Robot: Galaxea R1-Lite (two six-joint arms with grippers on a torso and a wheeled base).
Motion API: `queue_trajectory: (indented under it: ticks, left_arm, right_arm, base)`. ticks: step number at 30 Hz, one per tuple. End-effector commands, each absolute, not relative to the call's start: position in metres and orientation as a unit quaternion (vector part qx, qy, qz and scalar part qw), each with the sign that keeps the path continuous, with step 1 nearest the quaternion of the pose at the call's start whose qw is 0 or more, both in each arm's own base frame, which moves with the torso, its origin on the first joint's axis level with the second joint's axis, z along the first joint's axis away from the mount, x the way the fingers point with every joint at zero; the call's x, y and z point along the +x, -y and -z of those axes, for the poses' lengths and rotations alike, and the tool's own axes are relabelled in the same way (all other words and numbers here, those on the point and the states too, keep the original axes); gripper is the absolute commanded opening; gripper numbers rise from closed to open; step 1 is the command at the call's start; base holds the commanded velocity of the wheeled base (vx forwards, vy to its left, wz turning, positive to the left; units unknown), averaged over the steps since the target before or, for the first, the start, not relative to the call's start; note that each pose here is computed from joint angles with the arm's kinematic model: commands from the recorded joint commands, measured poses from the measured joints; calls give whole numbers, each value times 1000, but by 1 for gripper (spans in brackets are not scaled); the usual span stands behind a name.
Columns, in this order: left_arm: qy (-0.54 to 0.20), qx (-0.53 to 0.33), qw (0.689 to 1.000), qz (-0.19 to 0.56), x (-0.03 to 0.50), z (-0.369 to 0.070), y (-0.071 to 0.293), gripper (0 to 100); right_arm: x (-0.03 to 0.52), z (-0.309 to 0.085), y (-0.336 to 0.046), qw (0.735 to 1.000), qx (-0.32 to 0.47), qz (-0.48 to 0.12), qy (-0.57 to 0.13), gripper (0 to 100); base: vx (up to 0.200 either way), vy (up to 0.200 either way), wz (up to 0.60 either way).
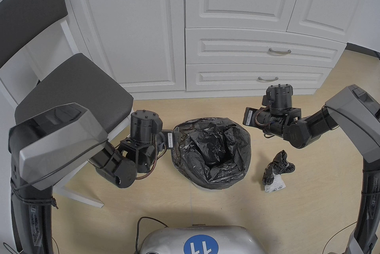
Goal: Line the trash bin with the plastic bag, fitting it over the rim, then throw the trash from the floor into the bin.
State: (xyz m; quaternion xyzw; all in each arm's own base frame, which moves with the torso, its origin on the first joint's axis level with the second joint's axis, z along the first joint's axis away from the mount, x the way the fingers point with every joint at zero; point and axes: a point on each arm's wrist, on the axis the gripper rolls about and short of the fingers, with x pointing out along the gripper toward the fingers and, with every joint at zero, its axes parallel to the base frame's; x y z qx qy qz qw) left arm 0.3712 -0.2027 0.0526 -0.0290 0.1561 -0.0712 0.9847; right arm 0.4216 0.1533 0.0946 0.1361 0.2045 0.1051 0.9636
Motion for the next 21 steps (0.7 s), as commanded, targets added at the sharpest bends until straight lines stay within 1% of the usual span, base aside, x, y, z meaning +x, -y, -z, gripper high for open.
queue_trajectory:
  ticks: [1, 3, 8, 14, 16, 21]
  left_arm:
    - [-186, -42, 980, 58, 400, -11, 214, 100]
    - [-192, -61, 978, 51, 407, -8, 215, 100]
    - [-192, -85, 977, 36, 423, -3, 222, 100]
    - [-186, -90, 978, 11, 435, -1, 212, 100]
    - [-195, -89, 977, 1, 440, 8, 205, 100]
    - [-224, -100, 969, -16, 451, 28, 204, 100]
  right_arm:
    - [425, -100, -124, 961, 176, -63, -201, 0]
    - [432, -86, -124, 960, 176, -58, -209, 0]
    - [436, -78, -123, 959, 176, -55, -215, 0]
    - [439, -71, -121, 959, 174, -51, -219, 0]
    - [443, -65, -120, 958, 174, -49, -222, 0]
    - [448, -60, -116, 958, 175, -42, -224, 0]
  base:
    - [0, 0, 0]
    - [0, 0, 0]
    - [0, 0, 0]
    - [0, 0, 0]
    - [0, 0, 0]
    - [0, 0, 0]
